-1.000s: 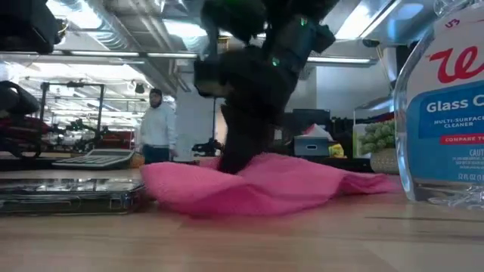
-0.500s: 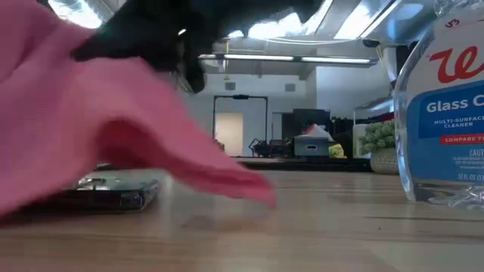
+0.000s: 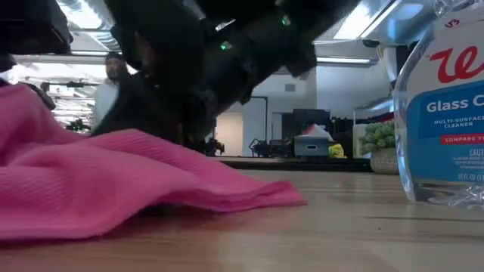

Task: Apply microfiber cloth
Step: Wipe the black cellphone with the pink microfiber cloth

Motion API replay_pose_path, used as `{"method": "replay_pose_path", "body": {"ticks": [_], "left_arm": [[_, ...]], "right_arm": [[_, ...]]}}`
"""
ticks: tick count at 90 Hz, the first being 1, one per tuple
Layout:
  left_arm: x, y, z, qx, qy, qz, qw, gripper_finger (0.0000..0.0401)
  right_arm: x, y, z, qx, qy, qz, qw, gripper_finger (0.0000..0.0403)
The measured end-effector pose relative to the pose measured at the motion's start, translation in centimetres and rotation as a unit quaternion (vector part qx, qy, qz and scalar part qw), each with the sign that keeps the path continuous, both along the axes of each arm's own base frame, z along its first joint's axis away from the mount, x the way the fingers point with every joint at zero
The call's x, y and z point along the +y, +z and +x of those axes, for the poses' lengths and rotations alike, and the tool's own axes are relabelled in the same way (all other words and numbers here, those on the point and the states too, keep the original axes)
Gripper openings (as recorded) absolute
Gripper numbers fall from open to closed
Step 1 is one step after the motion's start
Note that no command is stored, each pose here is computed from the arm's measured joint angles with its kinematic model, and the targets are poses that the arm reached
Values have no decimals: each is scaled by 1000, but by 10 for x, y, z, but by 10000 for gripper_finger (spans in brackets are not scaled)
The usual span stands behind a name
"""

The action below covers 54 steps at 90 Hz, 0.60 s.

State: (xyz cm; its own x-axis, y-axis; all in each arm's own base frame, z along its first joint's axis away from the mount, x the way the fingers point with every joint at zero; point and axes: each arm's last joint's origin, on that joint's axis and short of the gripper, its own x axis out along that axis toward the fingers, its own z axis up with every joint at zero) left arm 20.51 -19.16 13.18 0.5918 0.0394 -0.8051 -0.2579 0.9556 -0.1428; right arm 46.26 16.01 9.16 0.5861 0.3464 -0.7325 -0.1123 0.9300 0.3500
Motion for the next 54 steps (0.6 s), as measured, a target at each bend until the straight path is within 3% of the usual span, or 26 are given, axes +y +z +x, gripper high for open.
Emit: {"method": "replay_pose_path", "body": {"ticks": [15,38,44,54], "left_arm": [[-1,-9,1,7,9,8,1000,128],[-3,-12,4,-5,4,10,1000,128],[-3,-12,5,-7,1,11,1000,128],[-3,-12,5,-7,0,11,1000,128]], "right_arm": [[2,9,-4,6,8,6,1000,3],[6,26,17,-176,-39,12,984,3],[7,16,17,-165,-37,9,985,3],[5,-2,11,-91,-32,4,995,3]]}}
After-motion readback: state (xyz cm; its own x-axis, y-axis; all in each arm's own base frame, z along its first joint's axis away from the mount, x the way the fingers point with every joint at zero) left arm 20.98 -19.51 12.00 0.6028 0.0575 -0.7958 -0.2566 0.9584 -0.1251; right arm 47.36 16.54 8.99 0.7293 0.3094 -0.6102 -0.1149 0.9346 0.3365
